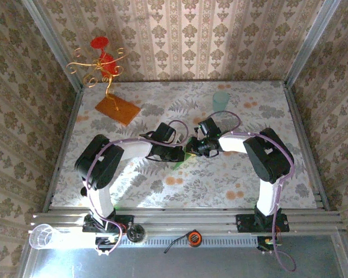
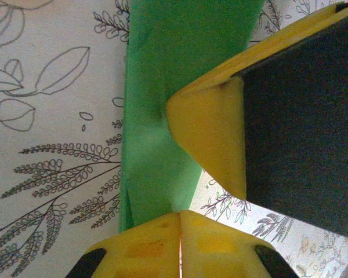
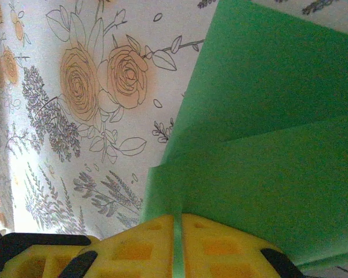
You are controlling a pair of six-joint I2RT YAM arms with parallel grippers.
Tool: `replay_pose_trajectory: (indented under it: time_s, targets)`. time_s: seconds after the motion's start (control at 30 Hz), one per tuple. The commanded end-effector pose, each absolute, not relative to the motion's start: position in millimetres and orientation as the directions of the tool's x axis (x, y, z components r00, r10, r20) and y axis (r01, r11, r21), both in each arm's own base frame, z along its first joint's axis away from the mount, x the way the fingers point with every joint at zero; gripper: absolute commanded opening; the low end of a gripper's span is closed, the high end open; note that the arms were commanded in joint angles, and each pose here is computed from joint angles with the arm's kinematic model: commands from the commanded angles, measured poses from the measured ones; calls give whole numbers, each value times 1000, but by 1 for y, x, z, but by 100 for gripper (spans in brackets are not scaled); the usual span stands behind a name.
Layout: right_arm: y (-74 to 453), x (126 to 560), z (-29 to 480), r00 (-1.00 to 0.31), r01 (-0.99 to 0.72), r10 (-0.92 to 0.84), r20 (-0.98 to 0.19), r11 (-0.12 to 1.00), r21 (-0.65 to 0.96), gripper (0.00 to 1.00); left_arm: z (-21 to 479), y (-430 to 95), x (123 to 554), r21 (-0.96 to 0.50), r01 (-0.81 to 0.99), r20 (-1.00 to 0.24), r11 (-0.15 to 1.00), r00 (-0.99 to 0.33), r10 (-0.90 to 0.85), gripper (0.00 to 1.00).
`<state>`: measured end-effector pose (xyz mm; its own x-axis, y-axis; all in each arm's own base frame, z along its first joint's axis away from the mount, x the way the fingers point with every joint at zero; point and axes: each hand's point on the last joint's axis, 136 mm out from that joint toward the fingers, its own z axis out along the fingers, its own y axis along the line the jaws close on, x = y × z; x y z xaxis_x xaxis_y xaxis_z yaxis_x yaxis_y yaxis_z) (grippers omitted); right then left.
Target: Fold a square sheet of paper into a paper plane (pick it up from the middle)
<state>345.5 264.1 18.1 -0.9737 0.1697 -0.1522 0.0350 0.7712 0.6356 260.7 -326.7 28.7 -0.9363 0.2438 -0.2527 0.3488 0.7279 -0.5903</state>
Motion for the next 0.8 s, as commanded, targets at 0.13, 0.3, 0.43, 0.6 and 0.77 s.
replay_pose_trajectory:
  time_s: [0.13,0.3,0.43,0.6,0.77]
  targets:
    - [270,351,35,-971,4,162,-174,742,671,14,13,-318,257,-557,334,-216,760,-942,256,10]
    - [269,346,29,-974,13,162,-162,746,666,13,11,-318,258,-557,333,-213,761,-943,256,9]
    - [267,345,25,-973,21,166,-159,754,657,13,8,-317,258,-556,328,-206,764,-945,255,9]
    - [260,346,15,-973,42,172,-152,784,619,12,10,-317,259,-556,328,-210,763,-944,253,9]
    - [252,344,1,-975,62,173,-142,820,569,11,16,-317,259,-560,334,-220,758,-942,253,9]
